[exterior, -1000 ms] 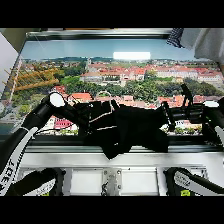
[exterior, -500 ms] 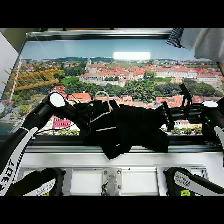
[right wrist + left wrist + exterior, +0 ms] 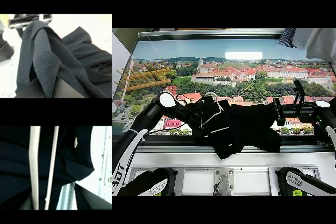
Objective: Fold the clothes and pants, and hang the long-sleeved shirts on hangers.
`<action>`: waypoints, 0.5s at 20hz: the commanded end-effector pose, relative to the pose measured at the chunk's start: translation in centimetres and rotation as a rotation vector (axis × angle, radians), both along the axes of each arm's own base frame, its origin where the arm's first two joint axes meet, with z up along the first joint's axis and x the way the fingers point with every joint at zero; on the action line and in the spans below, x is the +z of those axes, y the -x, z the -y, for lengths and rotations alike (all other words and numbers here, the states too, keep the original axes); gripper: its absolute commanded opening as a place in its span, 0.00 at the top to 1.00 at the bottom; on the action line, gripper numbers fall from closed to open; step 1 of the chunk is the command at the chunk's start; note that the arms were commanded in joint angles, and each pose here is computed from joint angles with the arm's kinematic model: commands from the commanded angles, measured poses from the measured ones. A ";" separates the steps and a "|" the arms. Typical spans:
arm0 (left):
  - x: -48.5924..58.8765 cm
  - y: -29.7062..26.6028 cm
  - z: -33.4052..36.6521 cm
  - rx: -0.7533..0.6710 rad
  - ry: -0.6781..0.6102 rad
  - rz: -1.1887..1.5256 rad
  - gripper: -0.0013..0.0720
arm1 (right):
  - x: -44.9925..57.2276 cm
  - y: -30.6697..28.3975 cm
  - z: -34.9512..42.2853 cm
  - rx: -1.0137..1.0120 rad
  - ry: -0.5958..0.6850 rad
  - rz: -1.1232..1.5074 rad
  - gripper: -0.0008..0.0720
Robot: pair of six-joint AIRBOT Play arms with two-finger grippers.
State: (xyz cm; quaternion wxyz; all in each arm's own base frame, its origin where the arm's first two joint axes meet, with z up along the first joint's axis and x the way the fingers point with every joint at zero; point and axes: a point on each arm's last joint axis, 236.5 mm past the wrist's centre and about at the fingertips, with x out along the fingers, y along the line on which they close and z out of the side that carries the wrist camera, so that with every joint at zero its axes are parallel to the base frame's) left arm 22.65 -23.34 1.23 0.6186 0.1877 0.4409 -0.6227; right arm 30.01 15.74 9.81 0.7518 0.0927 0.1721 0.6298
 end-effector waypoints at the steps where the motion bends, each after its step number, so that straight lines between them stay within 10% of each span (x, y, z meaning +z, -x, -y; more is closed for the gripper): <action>1: 1.5 0.3 -0.2 0.070 -0.005 -0.010 0.35 | 0.4 -1.3 0.2 -0.061 -0.016 -0.015 0.97; 10: 1.8 0.7 -1.5 0.166 -0.056 -0.082 0.35 | 0.7 -2.6 0.5 -0.126 -0.041 -0.076 0.97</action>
